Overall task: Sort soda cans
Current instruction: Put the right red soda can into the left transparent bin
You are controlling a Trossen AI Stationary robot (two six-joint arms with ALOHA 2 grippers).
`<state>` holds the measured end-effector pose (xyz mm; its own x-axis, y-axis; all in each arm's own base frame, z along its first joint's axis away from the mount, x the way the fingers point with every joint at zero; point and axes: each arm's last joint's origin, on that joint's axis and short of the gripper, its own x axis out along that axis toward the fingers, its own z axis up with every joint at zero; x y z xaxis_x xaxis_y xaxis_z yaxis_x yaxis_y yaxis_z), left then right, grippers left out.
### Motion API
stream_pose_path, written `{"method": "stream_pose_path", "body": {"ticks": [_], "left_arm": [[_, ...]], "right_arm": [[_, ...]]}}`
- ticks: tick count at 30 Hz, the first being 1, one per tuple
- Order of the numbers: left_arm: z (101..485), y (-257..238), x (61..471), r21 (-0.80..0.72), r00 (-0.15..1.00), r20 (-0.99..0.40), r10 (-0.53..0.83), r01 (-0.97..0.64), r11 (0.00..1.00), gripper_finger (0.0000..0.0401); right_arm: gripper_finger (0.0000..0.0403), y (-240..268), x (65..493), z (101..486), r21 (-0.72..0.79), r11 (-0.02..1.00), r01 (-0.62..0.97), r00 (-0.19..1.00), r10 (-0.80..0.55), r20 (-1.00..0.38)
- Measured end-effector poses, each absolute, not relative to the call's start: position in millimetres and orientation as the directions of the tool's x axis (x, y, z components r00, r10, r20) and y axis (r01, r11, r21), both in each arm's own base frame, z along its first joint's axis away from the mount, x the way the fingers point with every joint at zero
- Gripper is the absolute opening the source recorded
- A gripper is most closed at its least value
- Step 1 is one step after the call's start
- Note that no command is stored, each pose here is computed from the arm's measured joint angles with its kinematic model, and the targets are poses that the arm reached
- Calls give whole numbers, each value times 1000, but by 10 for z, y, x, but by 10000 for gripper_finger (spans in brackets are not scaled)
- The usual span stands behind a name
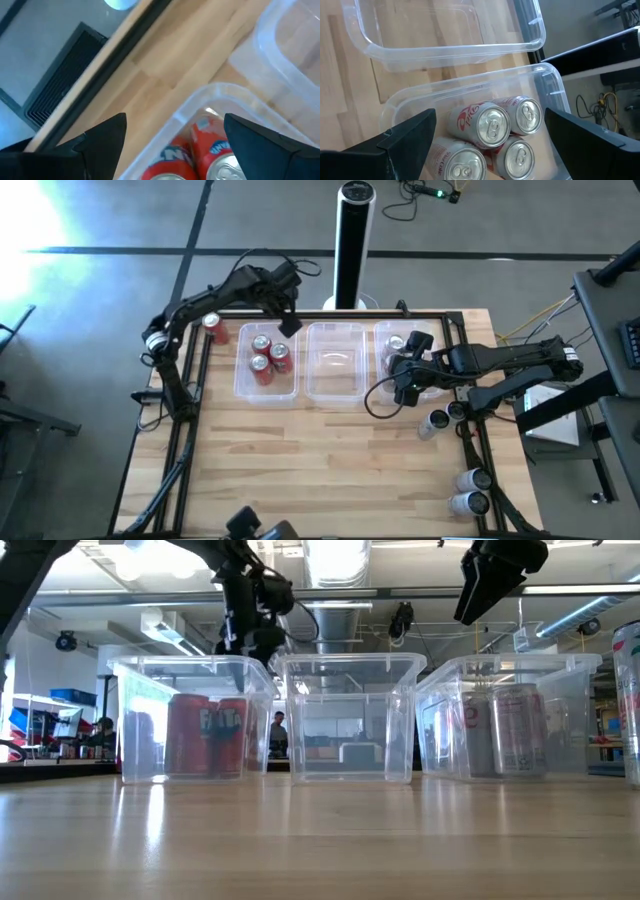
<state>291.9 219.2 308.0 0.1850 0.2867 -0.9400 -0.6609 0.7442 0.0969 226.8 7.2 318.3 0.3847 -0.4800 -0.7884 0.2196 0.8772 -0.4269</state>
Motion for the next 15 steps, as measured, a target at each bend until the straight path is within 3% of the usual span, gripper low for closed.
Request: {"method": "stream_pose_path", "body": {"ticks": [5, 15], "left_arm": [[2934, 2192, 2975, 123, 119, -958, 259, -649, 751, 318], [2802, 2184, 3135, 147, 125, -953, 277, -608, 780, 318]], "right_arm": [[368, 72, 2268, 3184, -427, 877, 220, 385, -480, -788], [368, 71, 2264, 3183, -425, 877, 225, 382, -481, -790]]}}
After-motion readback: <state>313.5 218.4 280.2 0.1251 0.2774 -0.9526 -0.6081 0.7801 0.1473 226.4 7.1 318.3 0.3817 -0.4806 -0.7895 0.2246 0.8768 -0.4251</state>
